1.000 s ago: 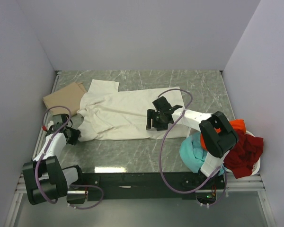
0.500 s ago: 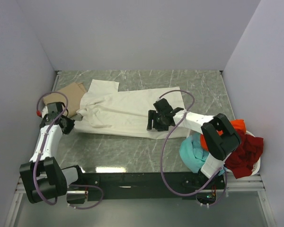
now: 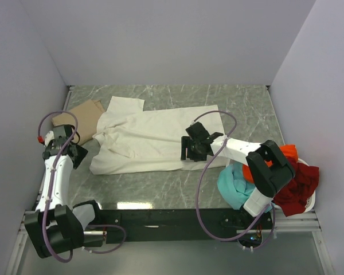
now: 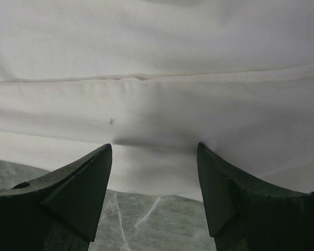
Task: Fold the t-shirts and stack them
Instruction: Fold the tshirt
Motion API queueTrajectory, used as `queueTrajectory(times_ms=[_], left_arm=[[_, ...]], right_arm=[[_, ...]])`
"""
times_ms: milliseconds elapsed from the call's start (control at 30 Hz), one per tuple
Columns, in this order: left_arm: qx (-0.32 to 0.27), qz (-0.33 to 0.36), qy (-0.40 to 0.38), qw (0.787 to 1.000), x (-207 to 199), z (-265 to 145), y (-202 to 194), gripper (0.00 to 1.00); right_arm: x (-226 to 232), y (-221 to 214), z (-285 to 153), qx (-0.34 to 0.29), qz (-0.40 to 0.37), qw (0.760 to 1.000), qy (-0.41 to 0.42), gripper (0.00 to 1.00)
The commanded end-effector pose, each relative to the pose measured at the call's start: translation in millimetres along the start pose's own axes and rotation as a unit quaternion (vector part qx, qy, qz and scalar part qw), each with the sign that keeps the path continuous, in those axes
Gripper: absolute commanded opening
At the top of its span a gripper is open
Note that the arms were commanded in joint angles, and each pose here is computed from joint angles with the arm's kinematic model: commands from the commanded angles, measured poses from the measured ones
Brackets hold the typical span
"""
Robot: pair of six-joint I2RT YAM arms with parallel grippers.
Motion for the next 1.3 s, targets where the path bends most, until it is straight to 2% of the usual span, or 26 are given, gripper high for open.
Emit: queueTrajectory(times_ms=[0, 67, 200, 333, 433, 467, 533, 567, 800, 833, 1033, 1267], left_arm=[[-0.051, -0.006, -0.022, 0.998, -8.2, -27.2, 28.7, 0.46], [-0.061, -0.007, -0.031, 0.998, -10.4, -33.5, 34.0, 0.49], [-0.050, -0.001, -0.041, 0.998, -14.6, -28.5, 29.4, 0.49], [0.004, 0.004, -0.060, 0.998, -20.9, -10.9, 6.1, 0.47], [0.047, 0.007, -0.078, 0.996, -23.1, 0.9, -14.2, 0.48], [0.056, 0.003, -0.079, 0.995, -23.0, 3.7, -18.2, 0.48], [0.066, 0.005, -0.078, 0.995, -22.7, 9.5, -23.1, 0.47], [0.067, 0.006, -0.076, 0.995, -22.1, 11.3, -23.9, 0.48], [0.101, 0.025, -0.082, 0.991, -26.7, 18.2, -34.2, 0.49], [0.103, 0.025, -0.083, 0.991, -27.3, 18.8, -34.9, 0.49], [0.107, 0.027, -0.080, 0.991, -26.1, 20.9, -36.7, 0.50], [0.101, 0.038, -0.099, 0.989, -32.1, 19.3, -33.3, 0.50]], right_arm=[[-29.6, -39.1, -7.4, 0.060, -0.005, 0.996, -0.067, 0.73], [-30.0, -37.2, -10.0, 0.057, -0.005, 0.996, -0.069, 0.73], [-21.7, -27.5, -16.9, 0.046, -0.014, 0.997, -0.062, 0.73], [-0.3, -3.7, -28.0, 0.018, -0.032, 0.998, -0.046, 0.73], [30.2, 18.7, -34.7, -0.007, -0.050, 0.999, -0.004, 0.73], [47.5, 34.6, -39.6, -0.030, -0.059, 0.998, 0.020, 0.73], [67.9, 44.6, -38.4, -0.037, -0.071, 0.995, 0.055, 0.73], [84.0, 63.4, -42.4, -0.065, -0.076, 0.992, 0.079, 0.72], [167.2, 108.6, -23.1, -0.111, -0.118, 0.967, 0.194, 0.69], [176.4, 103.0, -8.1, -0.096, -0.124, 0.967, 0.203, 0.68], [226.9, 117.7, 14.0, -0.103, -0.155, 0.950, 0.250, 0.65], [221.5, 98.7, 40.4, -0.079, -0.157, 0.960, 0.219, 0.64]])
Point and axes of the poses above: each gripper's point midway between its finger pads, its own z axis out along the fingers, its own x axis along the line the jaws close on, y = z × x, the point moved 1 cm from there along -z, back along the fingers, and after that the axes turned 13 degrees about -z, right-handed, at the moved point
